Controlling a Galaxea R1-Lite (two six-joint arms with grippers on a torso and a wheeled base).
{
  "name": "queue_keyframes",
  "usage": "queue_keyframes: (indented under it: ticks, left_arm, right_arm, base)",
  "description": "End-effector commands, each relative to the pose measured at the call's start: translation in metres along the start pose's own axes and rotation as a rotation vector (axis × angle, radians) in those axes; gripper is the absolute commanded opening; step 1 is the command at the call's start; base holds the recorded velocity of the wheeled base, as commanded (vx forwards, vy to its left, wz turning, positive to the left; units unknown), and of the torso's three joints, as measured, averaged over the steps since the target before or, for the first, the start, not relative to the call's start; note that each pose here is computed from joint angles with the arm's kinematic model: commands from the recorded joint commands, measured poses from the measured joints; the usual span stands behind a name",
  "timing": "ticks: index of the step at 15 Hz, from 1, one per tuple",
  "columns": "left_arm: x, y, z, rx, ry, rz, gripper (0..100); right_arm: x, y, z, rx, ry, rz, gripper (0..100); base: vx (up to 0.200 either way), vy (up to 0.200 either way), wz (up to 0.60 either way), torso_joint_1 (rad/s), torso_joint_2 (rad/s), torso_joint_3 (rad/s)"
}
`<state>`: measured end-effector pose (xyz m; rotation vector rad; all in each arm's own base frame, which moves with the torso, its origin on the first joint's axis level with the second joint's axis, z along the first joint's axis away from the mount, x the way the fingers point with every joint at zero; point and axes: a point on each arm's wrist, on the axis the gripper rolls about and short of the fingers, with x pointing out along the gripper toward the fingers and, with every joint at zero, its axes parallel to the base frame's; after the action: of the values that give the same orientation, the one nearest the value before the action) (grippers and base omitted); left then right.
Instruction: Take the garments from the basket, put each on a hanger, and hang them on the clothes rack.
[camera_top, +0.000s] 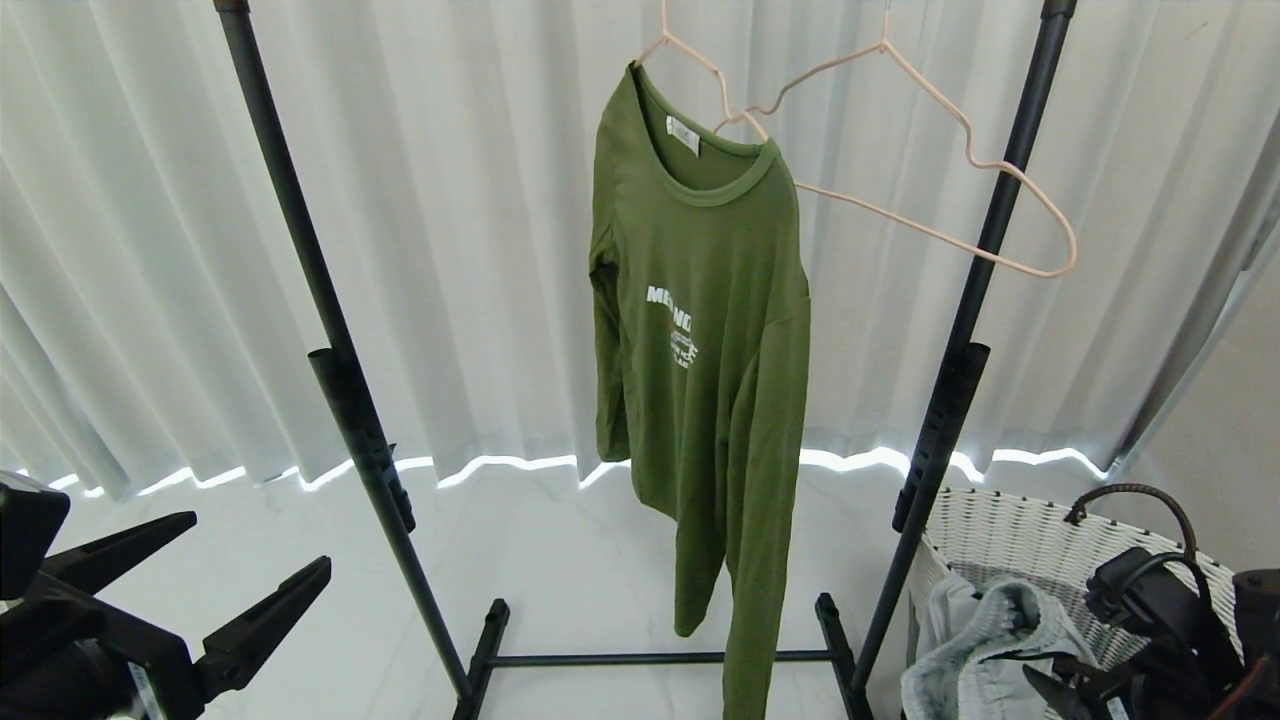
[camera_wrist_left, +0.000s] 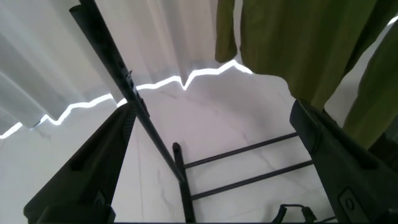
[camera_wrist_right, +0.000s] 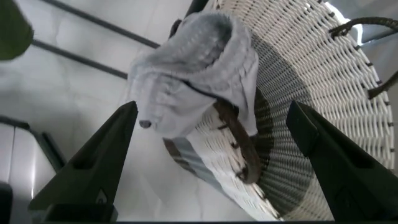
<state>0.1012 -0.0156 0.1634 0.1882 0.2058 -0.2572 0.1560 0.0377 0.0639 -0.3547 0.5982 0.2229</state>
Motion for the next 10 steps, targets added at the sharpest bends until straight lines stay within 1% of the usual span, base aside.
queue_keyframes:
  ticks: [1,3,6,10]
  left_arm:
    - [0.0,0.0,-0.001,0.001,0.003,-0.002,100]
    - [0.001,-0.001,-0.001,0.004,0.007,-0.005,100]
    - [0.001,-0.001,-0.002,0.011,0.009,-0.005,100]
    - [0.001,-0.001,-0.004,0.012,0.015,-0.006,100]
  right_arm:
    - [0.018,0.002,-0.004,0.04,0.043,0.004,100]
    - [0.034,-0.001,-0.003,0.119,0.018,-0.021,100]
    - [0.048,-0.008,-0.005,0.15,0.0,-0.063,100]
    - [0.049,-0.018,-0.009,0.182,0.011,-0.11,100]
  base:
    - [0.0,0.0,0.0,0.0,0.0,0.0]
    - [0.0,0.0,0.0,0.0,0.0,0.0]
    - [0.0,0.0,0.0,0.0,0.0,0.0]
    - [0.0,0.0,0.0,0.0,0.0,0.0]
